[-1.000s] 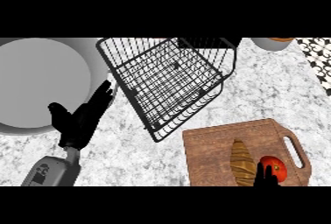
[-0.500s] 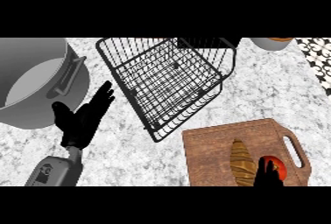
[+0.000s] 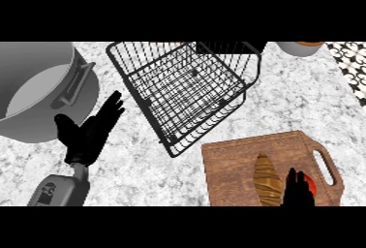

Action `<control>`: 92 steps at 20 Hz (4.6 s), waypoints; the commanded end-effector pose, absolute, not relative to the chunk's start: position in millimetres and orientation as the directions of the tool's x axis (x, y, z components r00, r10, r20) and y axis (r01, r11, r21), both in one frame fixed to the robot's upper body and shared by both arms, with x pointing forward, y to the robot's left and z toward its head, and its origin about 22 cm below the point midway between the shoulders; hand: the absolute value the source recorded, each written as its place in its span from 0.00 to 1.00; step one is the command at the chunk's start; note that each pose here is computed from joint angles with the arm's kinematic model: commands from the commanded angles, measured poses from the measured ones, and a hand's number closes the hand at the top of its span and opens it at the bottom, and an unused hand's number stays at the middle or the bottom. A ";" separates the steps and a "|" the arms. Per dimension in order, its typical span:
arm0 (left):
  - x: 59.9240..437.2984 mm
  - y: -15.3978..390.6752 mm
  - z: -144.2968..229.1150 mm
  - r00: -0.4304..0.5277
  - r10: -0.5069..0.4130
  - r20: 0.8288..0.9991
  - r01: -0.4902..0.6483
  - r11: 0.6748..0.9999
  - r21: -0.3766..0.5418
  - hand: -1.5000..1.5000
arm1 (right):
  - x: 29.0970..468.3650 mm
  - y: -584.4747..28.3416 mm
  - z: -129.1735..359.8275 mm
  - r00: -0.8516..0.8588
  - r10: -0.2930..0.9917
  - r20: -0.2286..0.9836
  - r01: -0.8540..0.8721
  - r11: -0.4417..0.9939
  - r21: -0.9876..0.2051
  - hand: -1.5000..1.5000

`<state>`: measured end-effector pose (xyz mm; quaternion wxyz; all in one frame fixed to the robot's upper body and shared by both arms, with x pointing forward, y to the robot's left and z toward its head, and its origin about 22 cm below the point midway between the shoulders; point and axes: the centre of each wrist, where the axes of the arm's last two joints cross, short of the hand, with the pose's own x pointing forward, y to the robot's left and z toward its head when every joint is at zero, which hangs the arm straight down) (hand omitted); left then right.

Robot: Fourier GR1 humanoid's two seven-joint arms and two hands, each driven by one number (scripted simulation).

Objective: Pick the croissant from the cutting board and place it in the tiered basket

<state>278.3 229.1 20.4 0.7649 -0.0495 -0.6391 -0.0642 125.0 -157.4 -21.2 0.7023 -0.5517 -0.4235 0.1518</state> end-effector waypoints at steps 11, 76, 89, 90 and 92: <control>279.8 232.1 17.6 0.173 -0.032 0.984 0.164 0.986 0.003 0.50 | 137.9 -188.4 -53.3 0.619 0.652 0.437 0.257 0.358 -0.898 0.00; 277.5 224.5 17.7 0.166 -0.040 0.985 0.194 0.981 0.007 0.50 | 325.5 -171.1 306.7 -0.361 0.739 0.569 -0.027 0.601 -0.799 1.00; 273.9 209.5 25.7 0.158 -0.038 0.987 0.195 0.981 0.007 0.50 | 390.4 -81.2 275.0 -0.373 0.666 0.646 -0.085 0.669 -0.739 1.00; 288.2 234.0 26.2 0.166 -0.056 0.985 0.196 0.980 0.023 0.50 | 390.0 -61.0 256.6 -0.386 0.670 0.635 -0.079 0.661 -0.746 1.00; 264.3 234.8 14.6 0.191 -0.042 0.981 0.183 0.983 0.007 0.50 | 402.3 -77.6 243.8 -0.359 0.653 0.667 -0.109 0.681 -0.724 1.00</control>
